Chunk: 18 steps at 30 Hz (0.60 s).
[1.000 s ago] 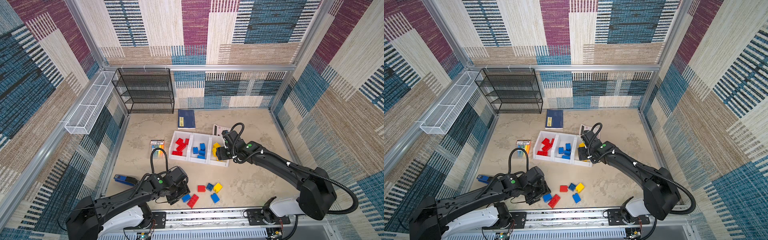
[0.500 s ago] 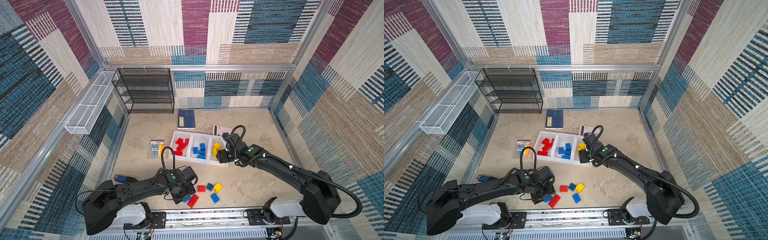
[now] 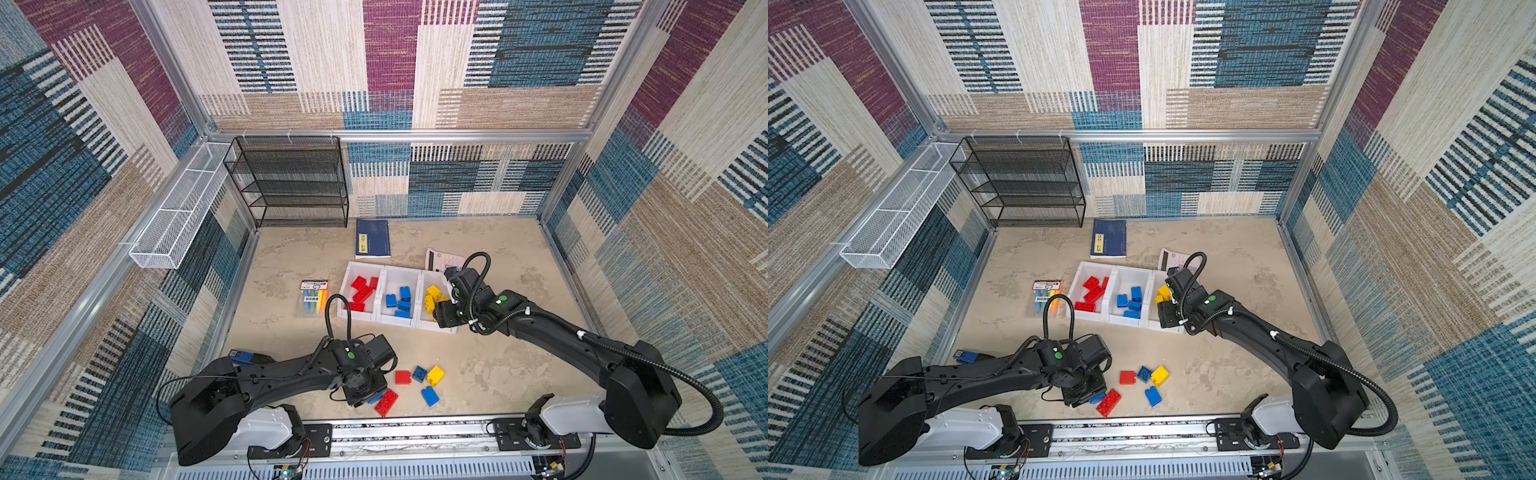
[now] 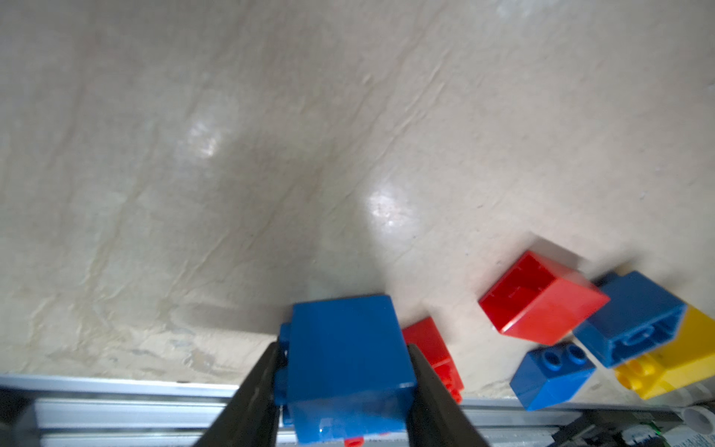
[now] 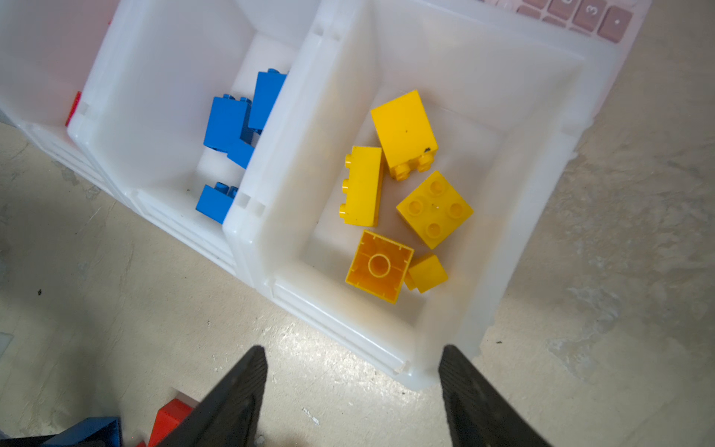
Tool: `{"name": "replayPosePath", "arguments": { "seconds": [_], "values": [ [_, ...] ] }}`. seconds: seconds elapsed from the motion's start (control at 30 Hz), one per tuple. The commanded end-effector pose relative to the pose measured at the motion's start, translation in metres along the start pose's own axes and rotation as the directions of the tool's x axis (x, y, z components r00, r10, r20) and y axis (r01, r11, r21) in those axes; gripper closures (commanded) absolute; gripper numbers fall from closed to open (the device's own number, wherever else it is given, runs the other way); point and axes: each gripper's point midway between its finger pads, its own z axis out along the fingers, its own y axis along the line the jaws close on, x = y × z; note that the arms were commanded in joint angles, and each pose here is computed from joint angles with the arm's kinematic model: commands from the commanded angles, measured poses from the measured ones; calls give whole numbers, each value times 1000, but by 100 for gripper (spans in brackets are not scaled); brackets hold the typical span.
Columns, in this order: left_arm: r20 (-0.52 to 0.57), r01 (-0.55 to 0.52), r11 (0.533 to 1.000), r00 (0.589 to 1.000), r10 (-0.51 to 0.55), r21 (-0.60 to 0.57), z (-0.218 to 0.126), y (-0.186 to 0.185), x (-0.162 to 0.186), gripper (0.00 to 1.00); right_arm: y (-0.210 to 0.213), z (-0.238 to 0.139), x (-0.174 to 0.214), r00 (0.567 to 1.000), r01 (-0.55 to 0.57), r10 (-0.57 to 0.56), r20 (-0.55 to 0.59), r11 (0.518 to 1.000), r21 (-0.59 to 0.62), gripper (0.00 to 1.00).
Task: Sort the legos into containers by color
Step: 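Carry the blue brick with the left gripper into the middle compartment and release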
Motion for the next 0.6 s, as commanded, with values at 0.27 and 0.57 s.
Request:
{"name": "replayPosePath", "arguments": {
  "seconds": [0.27, 0.57],
  "values": [
    [82, -55, 997, 995, 51, 56, -17, -19, -23, 54, 1, -3, -5, 1000, -12, 12, 18, 1000, 1, 27],
    [155, -77, 981, 987, 50, 178, -56, -62, -84, 55, -2, -4, -3, 999, -32, 31, 9, 999, 16, 28]
  ]
}}
